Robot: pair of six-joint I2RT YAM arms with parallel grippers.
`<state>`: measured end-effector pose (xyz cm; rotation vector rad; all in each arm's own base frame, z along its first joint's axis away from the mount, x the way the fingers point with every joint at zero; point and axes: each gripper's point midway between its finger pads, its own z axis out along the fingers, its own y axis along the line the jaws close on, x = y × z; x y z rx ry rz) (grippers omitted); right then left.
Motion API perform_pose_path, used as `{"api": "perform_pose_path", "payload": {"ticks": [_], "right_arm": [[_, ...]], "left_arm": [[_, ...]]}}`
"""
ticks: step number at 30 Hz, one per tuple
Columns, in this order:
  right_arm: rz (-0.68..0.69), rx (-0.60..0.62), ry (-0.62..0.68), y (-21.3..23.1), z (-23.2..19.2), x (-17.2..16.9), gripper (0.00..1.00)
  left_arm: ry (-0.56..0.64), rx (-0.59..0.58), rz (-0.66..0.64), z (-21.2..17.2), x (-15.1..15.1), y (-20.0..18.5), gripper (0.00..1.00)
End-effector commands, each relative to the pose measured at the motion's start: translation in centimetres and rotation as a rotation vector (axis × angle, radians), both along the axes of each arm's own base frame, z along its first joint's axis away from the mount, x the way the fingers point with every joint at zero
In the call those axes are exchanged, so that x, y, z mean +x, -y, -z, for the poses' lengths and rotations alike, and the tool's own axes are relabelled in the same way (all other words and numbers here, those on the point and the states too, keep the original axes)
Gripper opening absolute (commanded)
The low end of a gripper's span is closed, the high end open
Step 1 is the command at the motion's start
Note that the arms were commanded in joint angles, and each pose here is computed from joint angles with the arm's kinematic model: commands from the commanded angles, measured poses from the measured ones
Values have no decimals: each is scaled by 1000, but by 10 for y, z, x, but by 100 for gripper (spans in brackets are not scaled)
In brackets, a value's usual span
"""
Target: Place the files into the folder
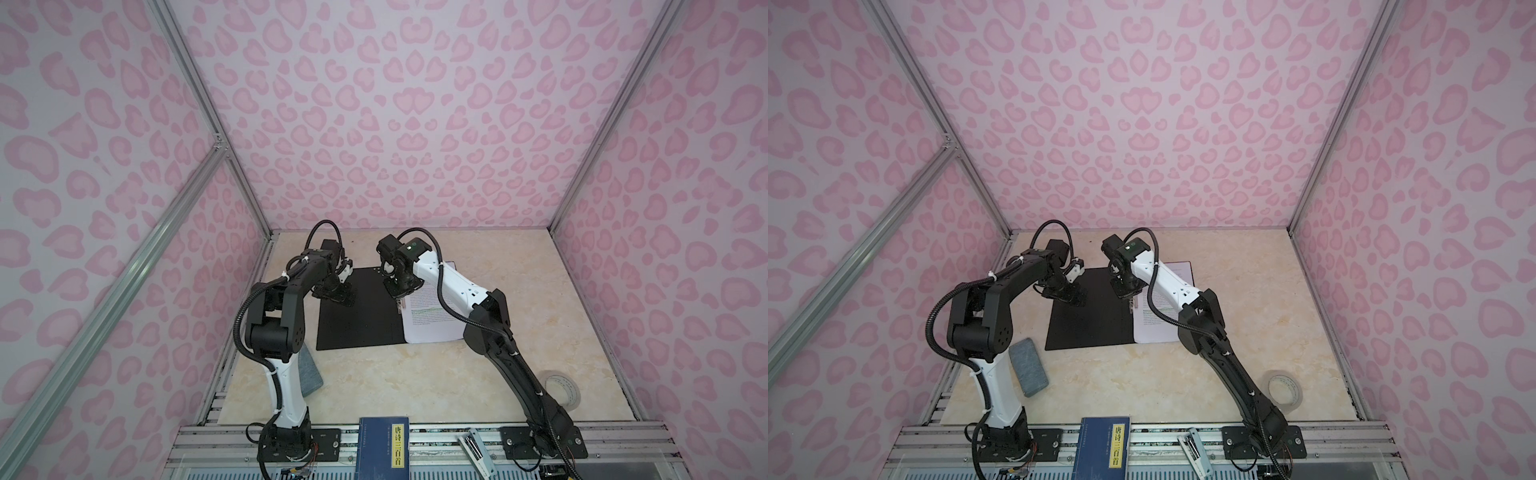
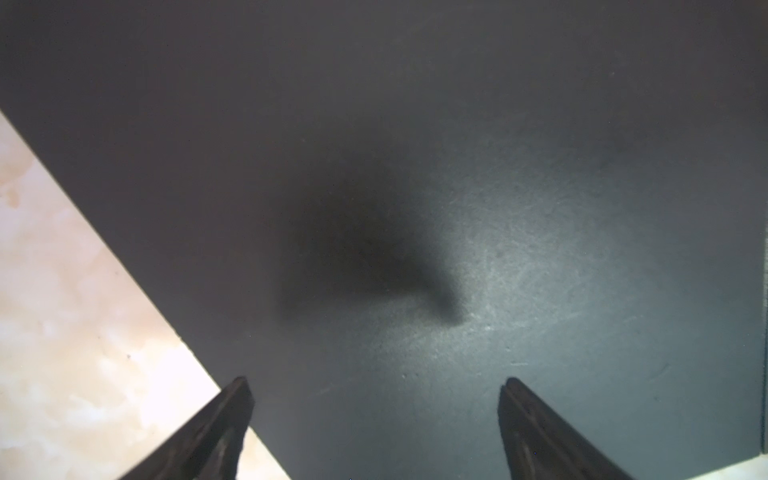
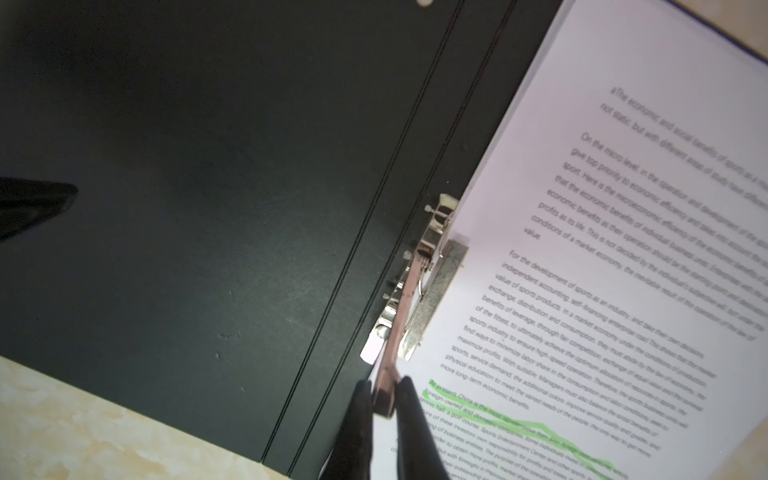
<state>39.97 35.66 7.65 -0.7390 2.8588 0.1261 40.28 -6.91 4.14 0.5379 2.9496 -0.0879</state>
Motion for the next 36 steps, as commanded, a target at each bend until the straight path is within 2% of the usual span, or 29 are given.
{"api": "perform_pose_path", "payload": {"ticks": [1, 23, 36], "right_arm": [[-2, -17, -28, 2, 11, -3, 10], [11, -18, -100, 2, 24, -16, 0], [22, -20, -137, 6, 35, -23, 0]], "left_arm": [[-14, 4, 9, 4, -2, -1, 96], [-16, 8, 15, 3, -5, -2, 95], [-14, 7, 17, 2, -5, -2, 95]]}}
